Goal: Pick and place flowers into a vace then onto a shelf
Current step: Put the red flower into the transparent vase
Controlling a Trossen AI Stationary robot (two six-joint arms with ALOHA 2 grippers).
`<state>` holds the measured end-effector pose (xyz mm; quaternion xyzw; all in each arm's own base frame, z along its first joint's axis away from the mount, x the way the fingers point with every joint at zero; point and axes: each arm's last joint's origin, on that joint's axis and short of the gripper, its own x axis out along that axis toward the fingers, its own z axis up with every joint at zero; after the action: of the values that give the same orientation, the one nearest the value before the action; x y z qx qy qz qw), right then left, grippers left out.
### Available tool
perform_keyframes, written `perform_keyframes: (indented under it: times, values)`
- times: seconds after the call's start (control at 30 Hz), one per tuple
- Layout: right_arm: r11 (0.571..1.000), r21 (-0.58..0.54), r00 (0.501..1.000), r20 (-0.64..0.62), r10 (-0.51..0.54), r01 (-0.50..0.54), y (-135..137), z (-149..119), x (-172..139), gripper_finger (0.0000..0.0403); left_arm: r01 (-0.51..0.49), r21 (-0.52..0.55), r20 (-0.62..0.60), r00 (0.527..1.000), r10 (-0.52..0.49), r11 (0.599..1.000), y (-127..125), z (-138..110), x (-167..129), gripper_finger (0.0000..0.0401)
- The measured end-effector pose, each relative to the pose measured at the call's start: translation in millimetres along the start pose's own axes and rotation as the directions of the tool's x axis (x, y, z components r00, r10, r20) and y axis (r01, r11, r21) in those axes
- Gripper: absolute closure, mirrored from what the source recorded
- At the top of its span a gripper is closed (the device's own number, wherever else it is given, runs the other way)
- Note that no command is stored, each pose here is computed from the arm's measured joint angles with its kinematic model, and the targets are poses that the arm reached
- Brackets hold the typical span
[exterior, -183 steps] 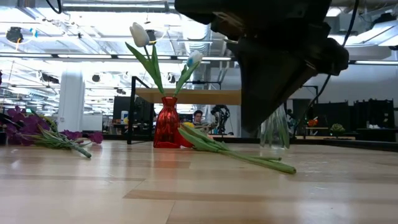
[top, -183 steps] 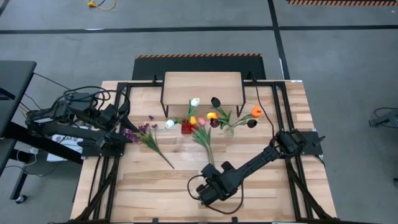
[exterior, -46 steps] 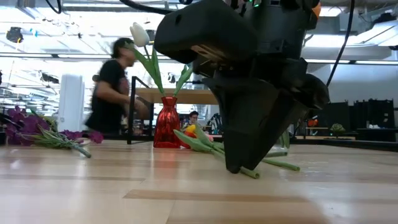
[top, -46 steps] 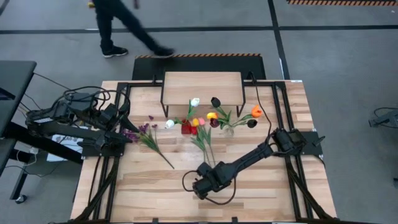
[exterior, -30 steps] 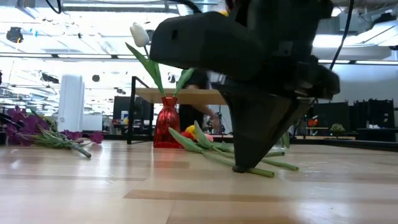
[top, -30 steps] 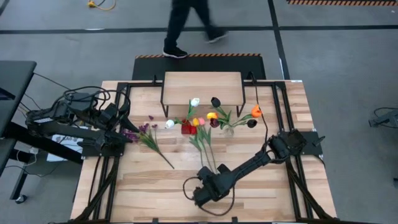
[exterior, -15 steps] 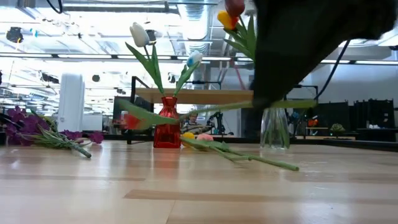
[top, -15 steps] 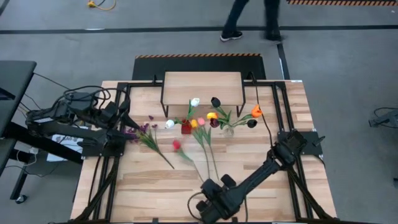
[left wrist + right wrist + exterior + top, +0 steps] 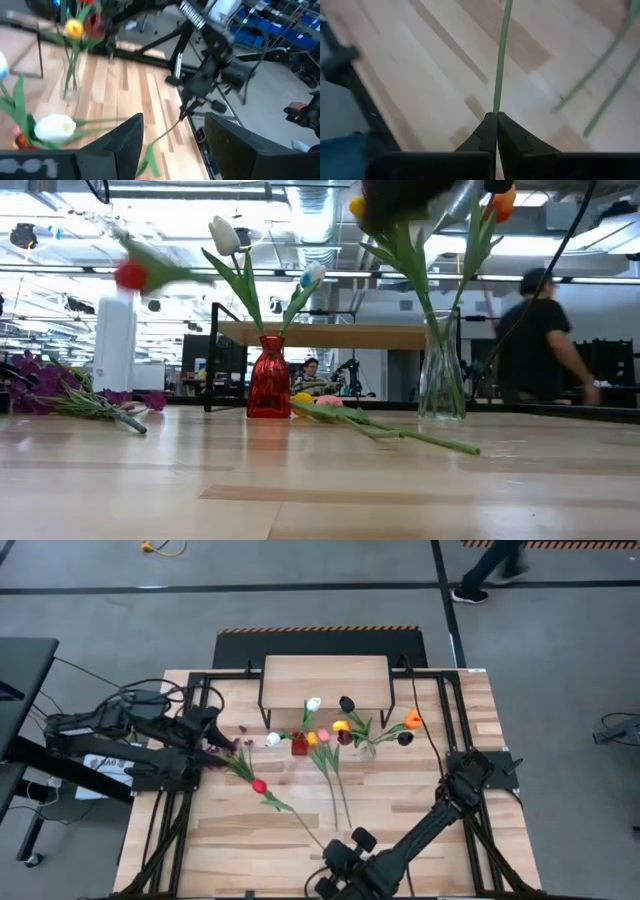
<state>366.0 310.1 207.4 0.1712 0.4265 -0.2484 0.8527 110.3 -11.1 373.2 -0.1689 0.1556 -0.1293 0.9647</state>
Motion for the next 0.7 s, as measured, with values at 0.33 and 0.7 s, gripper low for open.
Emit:
perform_keyframes:
  times: [0.33,0.7]
  values:
    - [0.975,-0.202,0.986,0.124,0.114,-0.087,16.8,7.6,-45.2,0.0403,0.016,0.112,0.017,1.000,-0.018,0.994,1.3,6.1,12.4,0.0200]
    - [0.927,-0.375,0.917,0.367,0.156,-0.008,16.5,36.1,-88.5,0.0403,0.034,0.391,0.208,0.970,-0.124,0.920,-15.8,12.3,-22.7,0.0200]
